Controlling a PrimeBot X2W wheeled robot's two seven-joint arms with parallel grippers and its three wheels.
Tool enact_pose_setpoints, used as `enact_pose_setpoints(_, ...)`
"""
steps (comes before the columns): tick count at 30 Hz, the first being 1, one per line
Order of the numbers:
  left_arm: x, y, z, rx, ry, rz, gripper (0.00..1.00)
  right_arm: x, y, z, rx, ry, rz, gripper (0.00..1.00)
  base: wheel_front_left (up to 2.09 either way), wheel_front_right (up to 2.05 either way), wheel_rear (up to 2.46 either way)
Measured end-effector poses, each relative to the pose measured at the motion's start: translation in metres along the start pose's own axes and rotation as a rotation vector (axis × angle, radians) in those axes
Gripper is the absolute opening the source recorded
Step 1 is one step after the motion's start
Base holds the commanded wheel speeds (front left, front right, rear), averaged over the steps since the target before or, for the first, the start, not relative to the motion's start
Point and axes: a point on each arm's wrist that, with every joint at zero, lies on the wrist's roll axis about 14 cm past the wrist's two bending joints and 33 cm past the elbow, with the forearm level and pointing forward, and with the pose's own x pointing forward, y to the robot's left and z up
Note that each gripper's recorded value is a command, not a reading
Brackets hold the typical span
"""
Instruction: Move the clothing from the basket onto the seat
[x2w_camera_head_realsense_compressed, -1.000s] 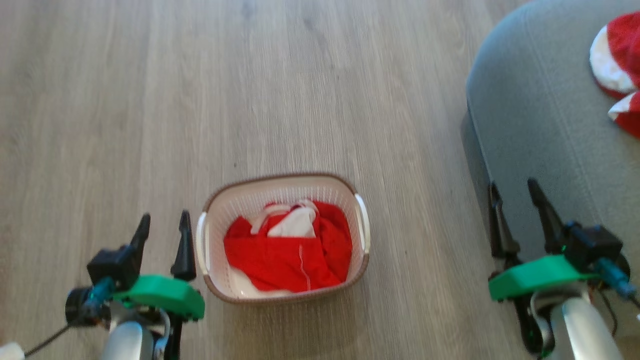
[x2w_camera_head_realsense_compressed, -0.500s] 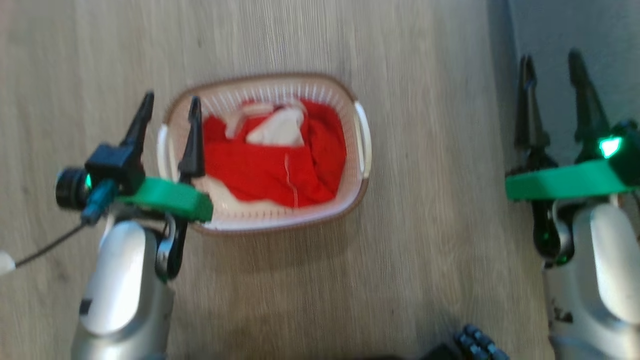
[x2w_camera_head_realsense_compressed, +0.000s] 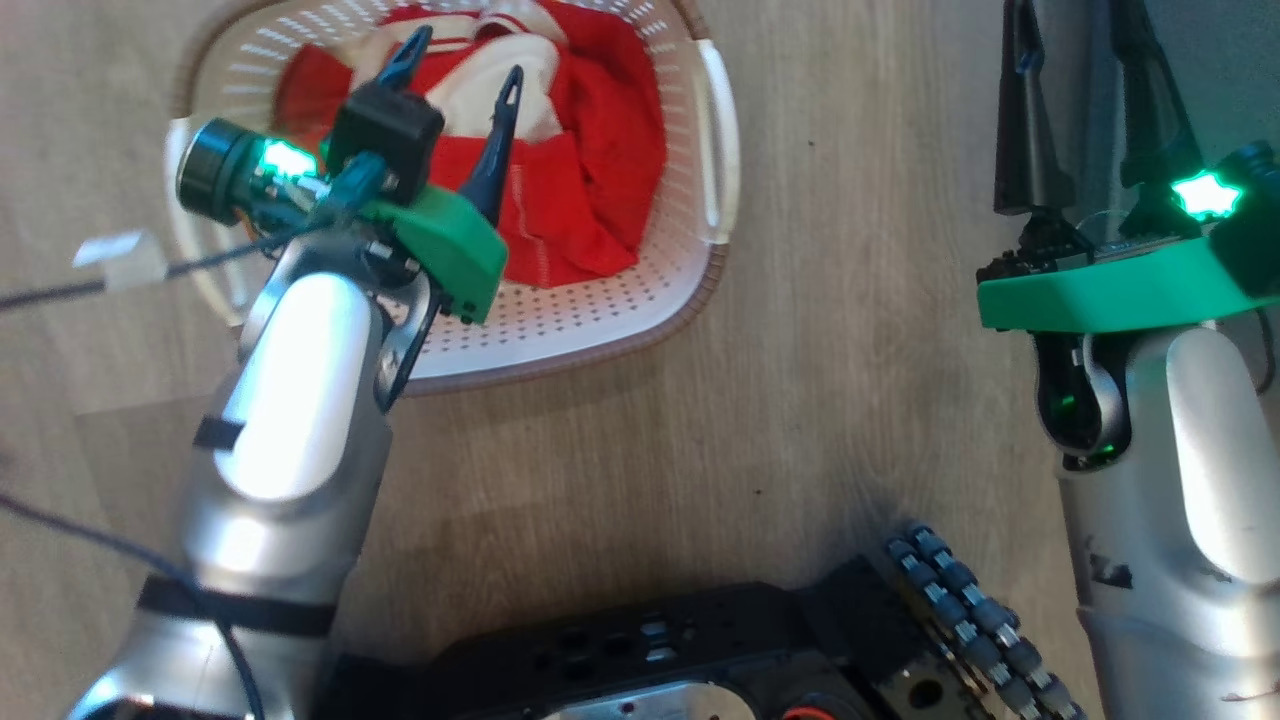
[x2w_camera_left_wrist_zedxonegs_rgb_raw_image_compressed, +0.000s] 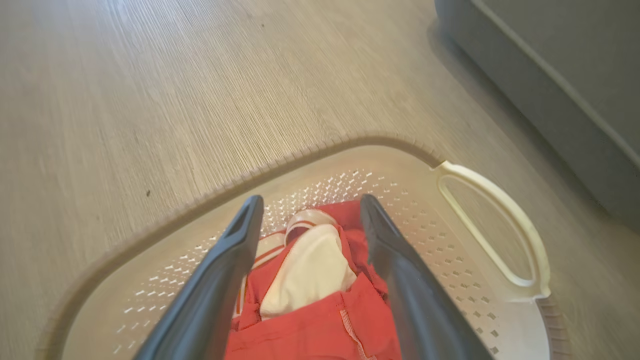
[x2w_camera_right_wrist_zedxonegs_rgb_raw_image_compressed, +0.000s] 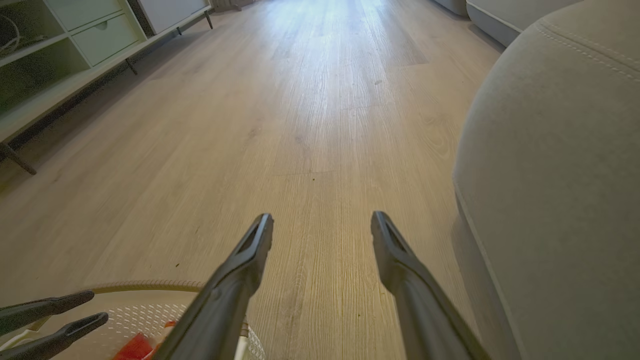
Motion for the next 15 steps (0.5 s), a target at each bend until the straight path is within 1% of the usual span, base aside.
enact_pose_setpoints(4,0.02,-0.019,-0.033,0.021,0.142,-0.072,1.0,-0.005,-0.013,-0.004,-0.012,0.014,-0.031,1.0,0.0,0.0,0.0)
enact_pose_setpoints(7,0.03,-0.026,-0.056,0.027,0.228,-0.097,1.0,-0.008,-0.022,-0.005,-0.015,0.022,-0.05,1.0,0.0,0.0,0.0)
enact_pose_setpoints(12,0.039,-0.027,-0.092,0.034,0.356,-0.094,1.0,-0.012,-0.032,-0.012,-0.015,0.042,-0.074,1.0,0.0,0.0,0.0)
enact_pose_setpoints(15,0.047,-0.022,-0.108,0.035,0.401,-0.079,1.0,-0.014,-0.034,-0.018,-0.01,0.053,-0.078,1.0,0.0,0.0,0.0)
